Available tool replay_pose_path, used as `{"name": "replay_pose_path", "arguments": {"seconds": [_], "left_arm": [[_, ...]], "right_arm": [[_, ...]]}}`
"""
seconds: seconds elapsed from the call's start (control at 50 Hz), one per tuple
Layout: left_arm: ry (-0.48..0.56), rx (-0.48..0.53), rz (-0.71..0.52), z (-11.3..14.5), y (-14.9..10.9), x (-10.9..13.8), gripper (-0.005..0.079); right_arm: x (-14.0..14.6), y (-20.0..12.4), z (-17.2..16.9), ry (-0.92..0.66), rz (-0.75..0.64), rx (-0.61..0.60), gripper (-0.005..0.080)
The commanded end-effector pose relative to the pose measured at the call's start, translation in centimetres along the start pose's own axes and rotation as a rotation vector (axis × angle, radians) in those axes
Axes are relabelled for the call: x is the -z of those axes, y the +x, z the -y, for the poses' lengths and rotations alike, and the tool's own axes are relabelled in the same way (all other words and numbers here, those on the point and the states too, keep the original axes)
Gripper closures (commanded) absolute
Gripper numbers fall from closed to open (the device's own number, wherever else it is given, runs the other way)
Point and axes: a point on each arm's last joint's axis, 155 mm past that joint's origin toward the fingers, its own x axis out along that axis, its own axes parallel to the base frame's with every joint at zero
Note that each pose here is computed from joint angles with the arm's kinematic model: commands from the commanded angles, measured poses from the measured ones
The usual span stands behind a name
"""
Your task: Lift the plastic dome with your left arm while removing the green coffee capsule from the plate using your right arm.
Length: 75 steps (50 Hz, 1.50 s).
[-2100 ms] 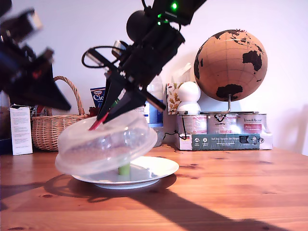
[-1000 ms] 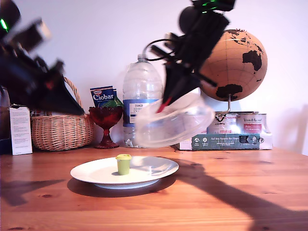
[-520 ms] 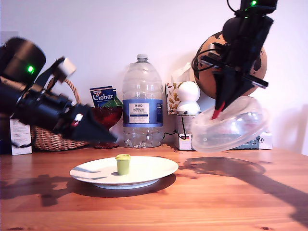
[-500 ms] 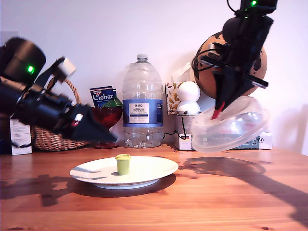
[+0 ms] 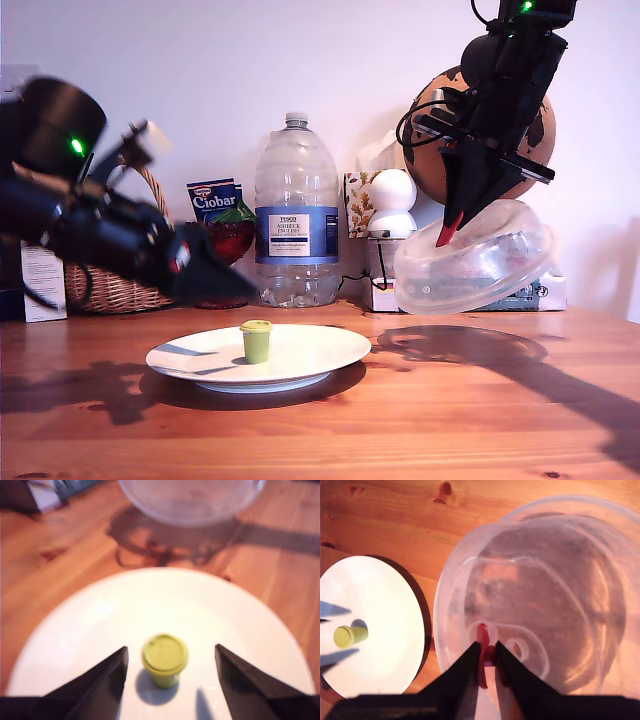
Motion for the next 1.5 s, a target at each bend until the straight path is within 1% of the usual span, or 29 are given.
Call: {"name": "replay_pose_path", "arguments": {"seconds": [0.0,0.12,0.3,0.38,0.42,0.54,0.58,0.74,0.88,1.06,1.2,1.3,1.48], "left_arm": [[0.016,-0.009,0.001,-0.1,0.4,0.2,0.0242],[0.017,-0.033,-0.009,-0.7,0.9,0.5,0.0242],[0.007,-0.027,-0.02,-1.1,2.0,1.0,0.0243],[0.012,-0.021,-0.018,-0.9,2.3,0.8,0.0253],[0.014,-0.019,-0.017,-0.8,2.3,0.7,0.0287],[0.012,-0.014,-0.021,-0.7,2.4,0.7,0.0445],[0.01,-0.012,-0.025,-0.6,2.4,0.8,0.0481],[0.011,-0.012,-0.023,-0.7,2.4,0.7,0.055],[0.024,-0.017,-0.001,-0.9,2.5,-0.1,0.055],[0.055,-0.031,0.048,-1.4,2.1,-2.5,0.055],[0.08,-0.053,0.092,-2.0,1.2,-4.8,0.055],[0.087,-0.074,0.111,-2.8,0.4,-5.9,0.055],[0.054,-0.134,0.103,-5.2,-1.3,-6.0,0.055]], "right_arm": [[-0.4,-0.4,-0.4,-0.015,0.017,-0.001,0.0765],[-0.4,-0.4,-0.4,-0.016,0.017,-0.002,0.0765],[-0.4,-0.4,-0.7,-0.021,0.016,-0.003,0.0765],[-0.4,-0.4,-0.7,-0.021,0.016,-0.003,0.0765],[-0.4,-0.4,-0.7,-0.021,0.016,-0.003,0.0765],[-0.5,-0.4,-0.7,-0.021,0.019,-0.003,0.0765],[-0.6,-0.4,-0.7,-0.022,0.021,-0.003,0.0765],[-0.6,-0.4,-0.7,-0.023,0.023,-0.003,0.0765],[-0.6,-0.4,-0.7,-0.022,0.022,-0.004,0.0765],[-0.7,-0.3,-1.4,-0.026,0.025,-0.036,0.0765],[-0.7,-0.2,-2.7,-0.04,0.028,-0.078,0.0765],[-0.7,-0.1,-3.5,-0.052,0.025,-0.092,0.0765],[-0.5,0.1,-5.7,-0.076,0.018,-0.152,0.0765]]}}
